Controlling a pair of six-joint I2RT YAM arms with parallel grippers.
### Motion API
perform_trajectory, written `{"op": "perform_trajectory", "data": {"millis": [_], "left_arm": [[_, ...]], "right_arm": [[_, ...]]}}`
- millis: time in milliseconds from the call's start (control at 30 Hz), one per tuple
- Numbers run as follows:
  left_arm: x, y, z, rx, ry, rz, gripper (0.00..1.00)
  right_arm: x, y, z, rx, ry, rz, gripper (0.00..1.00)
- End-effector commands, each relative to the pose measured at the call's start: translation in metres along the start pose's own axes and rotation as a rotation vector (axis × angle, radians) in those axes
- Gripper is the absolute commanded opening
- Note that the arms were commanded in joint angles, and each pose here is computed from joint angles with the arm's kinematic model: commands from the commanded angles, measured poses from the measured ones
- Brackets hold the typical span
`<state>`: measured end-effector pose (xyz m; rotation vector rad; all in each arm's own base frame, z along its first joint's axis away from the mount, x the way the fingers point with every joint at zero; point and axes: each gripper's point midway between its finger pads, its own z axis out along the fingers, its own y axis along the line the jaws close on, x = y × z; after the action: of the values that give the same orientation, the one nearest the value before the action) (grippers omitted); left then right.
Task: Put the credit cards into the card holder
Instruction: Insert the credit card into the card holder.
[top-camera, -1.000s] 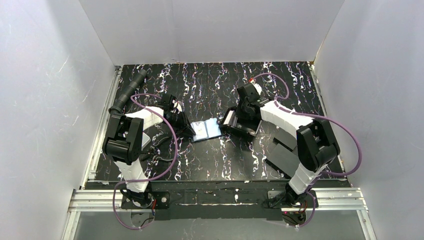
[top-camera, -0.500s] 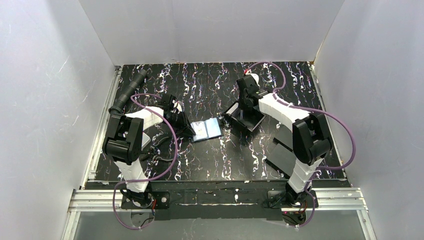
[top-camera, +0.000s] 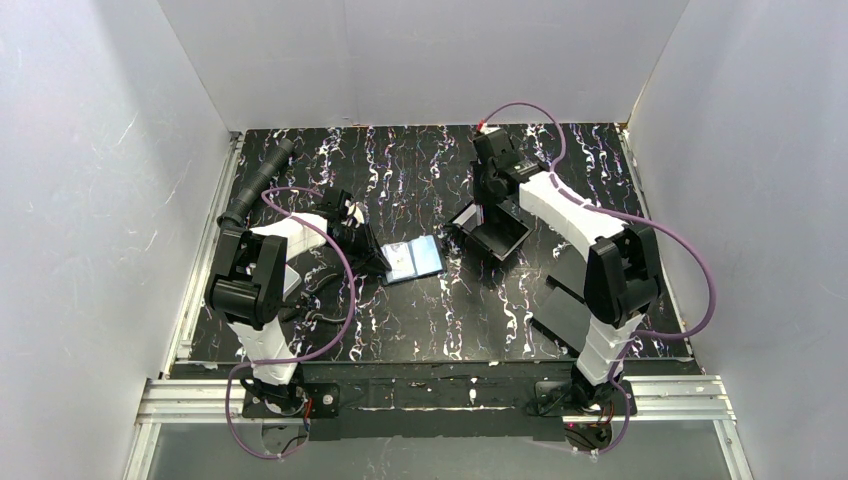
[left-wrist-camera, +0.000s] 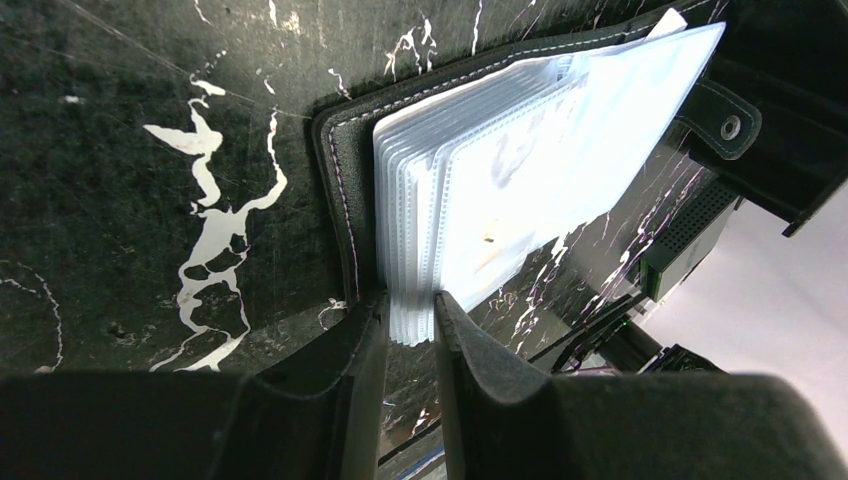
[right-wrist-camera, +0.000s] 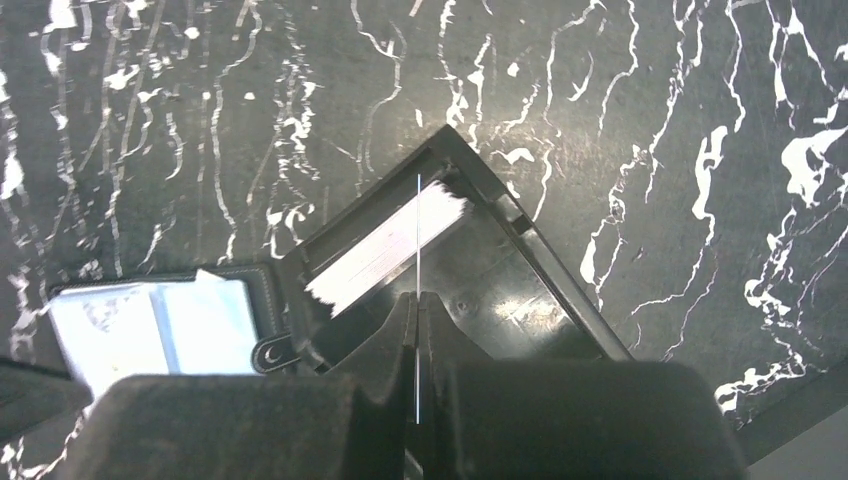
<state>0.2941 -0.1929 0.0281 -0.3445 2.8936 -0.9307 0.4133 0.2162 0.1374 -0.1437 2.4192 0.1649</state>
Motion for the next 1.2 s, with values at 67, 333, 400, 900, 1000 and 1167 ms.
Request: {"op": "perform_trajectory", "data": {"millis": [67,333,400,900,1000,1167], "left_arm": [[0.011,0.014,0.002,-0.065,0.037,0.008,0.19],[0.014,0.022,0.005,-0.095,0.049,0.001,0.18],[0.015,0.023,0.006,-0.100,0.053,0.001,0.18],[0.014,0.024,0.007,-0.103,0.060,0.002,0.17],[0.014,0.024,0.008,-0.102,0.061,0.001,0.17],[0.013,0.023,0.008,-0.099,0.062,0.002,0.17]], "right_arm": [[-0.031,0.050,-0.057,-0.269,-0.014,-0.118,0.01],[0.030,0.131,-0.064,-0.812,0.288,-0.089,0.01],[0.041,0.142,-0.063,-0.906,0.354,-0.082,0.01],[0.096,0.141,-0.020,-0.882,0.543,-0.125,0.01],[0.100,0.140,-0.017,-0.881,0.554,-0.118,0.01],[0.103,0.141,-0.010,-0.874,0.563,-0.104,0.01]]}}
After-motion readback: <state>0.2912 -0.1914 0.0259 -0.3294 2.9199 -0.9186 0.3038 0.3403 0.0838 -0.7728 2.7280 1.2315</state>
